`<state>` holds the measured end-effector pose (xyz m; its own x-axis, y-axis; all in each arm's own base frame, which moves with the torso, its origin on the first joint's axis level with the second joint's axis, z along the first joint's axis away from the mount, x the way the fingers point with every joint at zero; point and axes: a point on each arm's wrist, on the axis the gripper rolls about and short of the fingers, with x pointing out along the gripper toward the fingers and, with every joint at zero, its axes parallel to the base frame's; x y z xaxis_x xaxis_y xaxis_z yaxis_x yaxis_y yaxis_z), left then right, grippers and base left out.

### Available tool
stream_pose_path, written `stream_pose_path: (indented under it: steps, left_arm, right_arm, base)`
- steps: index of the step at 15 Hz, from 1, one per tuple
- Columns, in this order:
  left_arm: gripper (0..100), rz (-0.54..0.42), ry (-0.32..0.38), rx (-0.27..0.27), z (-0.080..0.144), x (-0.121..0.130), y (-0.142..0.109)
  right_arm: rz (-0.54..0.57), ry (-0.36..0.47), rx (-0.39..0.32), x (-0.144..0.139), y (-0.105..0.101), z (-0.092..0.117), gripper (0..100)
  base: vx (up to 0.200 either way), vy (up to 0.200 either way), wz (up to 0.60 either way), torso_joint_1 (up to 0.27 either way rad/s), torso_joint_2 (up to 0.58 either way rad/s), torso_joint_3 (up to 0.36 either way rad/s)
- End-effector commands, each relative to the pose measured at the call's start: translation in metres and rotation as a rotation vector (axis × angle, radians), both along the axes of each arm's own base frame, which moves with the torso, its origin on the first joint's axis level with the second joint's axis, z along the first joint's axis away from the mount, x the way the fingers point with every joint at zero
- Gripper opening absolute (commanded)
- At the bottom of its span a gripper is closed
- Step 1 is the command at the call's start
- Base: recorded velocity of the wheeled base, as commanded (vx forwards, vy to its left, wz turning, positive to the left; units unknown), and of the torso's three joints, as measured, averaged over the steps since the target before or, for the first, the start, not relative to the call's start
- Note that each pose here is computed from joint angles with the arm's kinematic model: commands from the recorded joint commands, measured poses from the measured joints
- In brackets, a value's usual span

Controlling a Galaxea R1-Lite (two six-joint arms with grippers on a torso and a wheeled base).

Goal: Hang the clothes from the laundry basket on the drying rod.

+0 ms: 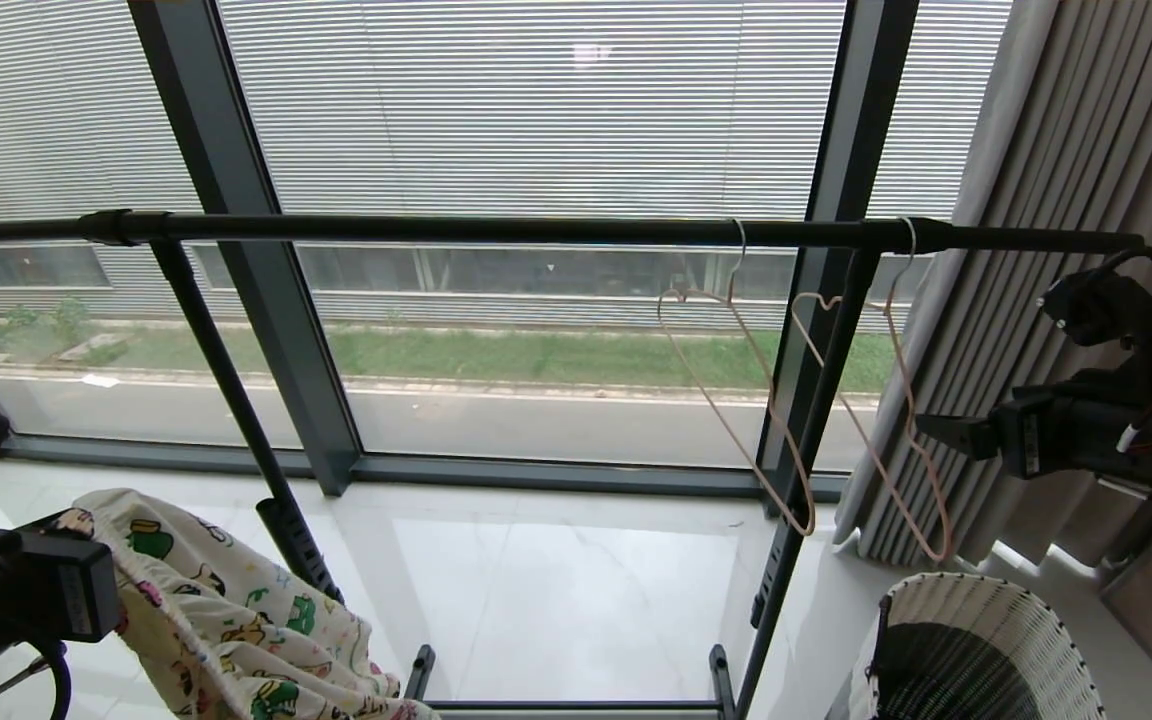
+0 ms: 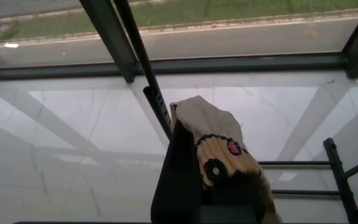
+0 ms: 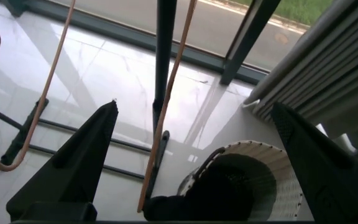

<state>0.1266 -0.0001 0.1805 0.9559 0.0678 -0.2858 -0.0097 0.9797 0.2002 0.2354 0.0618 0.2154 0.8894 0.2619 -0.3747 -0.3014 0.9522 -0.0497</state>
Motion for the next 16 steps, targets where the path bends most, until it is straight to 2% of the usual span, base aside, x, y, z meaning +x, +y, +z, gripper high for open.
stream_pose_path:
  steps: [1,4,8,16]
  left_arm:
    - [0,0.000,-0.001,0.000,0.000,0.000,0.000]
    - [0,0.000,0.001,0.000,0.000,0.001,0.000]
    - [0,0.000,0.007,0.000,-0.001,0.001,0.000]
    - [0,-0.001,0.027,0.000,-0.008,-0.002,0.000]
  right_arm:
    - [0.005,0.046,-0.014,0.021,0.008,-0.020,100]
    - [0.008,0.050,-0.008,0.045,0.017,-0.031,100]
    - [-0.098,0.067,0.014,0.075,0.034,-0.039,100]
    - [-0.122,0.080,0.022,0.076,0.035,-0.041,100]
  base:
    - [0.000,0.000,0.00,0.000,0.00,0.000]
    - [0.000,0.000,0.00,0.000,0.00,0.000]
    - [0.000,0.000,0.00,0.000,0.00,0.000]
    - [0.000,0.000,0.00,0.000,0.00,0.000]
